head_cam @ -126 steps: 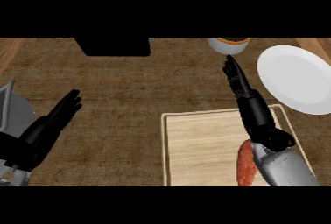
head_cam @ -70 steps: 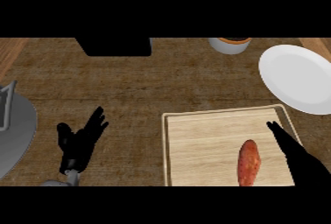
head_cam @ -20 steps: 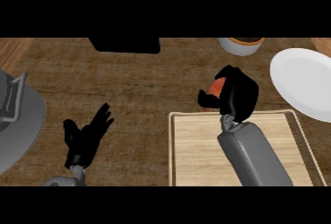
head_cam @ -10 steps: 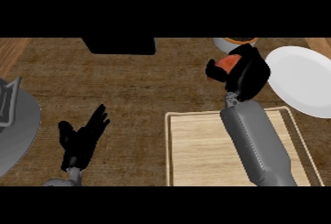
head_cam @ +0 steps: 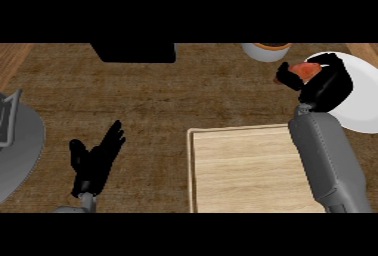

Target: Pick the sweet potato from the tray and place it in the plate

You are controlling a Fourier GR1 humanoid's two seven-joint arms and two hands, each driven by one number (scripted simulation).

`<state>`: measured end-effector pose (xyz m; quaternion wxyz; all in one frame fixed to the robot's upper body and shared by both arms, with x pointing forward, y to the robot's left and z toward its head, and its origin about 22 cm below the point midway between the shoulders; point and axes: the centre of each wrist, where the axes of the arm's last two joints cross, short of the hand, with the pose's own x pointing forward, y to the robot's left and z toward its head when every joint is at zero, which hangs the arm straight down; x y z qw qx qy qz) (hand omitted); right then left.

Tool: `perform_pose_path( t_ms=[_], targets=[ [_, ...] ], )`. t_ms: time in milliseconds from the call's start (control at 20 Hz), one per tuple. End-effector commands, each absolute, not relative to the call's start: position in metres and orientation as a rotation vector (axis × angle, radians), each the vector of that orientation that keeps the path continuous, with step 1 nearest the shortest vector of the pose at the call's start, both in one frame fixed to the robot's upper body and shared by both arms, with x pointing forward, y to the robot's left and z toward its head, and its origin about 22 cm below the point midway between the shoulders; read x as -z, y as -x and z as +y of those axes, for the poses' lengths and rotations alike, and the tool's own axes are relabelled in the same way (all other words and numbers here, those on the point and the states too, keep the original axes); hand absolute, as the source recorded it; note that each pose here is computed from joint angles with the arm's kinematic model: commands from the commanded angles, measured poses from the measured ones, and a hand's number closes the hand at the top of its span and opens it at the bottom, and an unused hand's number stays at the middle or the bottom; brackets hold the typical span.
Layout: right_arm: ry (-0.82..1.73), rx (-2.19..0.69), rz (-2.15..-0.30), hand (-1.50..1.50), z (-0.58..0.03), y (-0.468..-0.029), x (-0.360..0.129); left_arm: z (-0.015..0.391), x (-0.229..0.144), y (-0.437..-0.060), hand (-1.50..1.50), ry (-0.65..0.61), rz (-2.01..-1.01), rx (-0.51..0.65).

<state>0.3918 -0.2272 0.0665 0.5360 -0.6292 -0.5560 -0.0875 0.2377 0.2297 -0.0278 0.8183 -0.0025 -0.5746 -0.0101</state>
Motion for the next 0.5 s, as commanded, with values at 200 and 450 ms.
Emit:
perform_pose_path(
  t_ms=[200, 450],
  targets=[
    [1.668, 0.380, -1.265, 1.50, -0.334, -0.400, -0.068, 0.226, 0.024, -0.231, 0.00, 0.030, -1.196, 0.034],
    [1.659, 0.409, -1.258, 1.50, -0.376, -0.389, -0.066, 0.231, 0.039, -0.229, 0.00, 0.022, -1.196, 0.030]
  ],
)
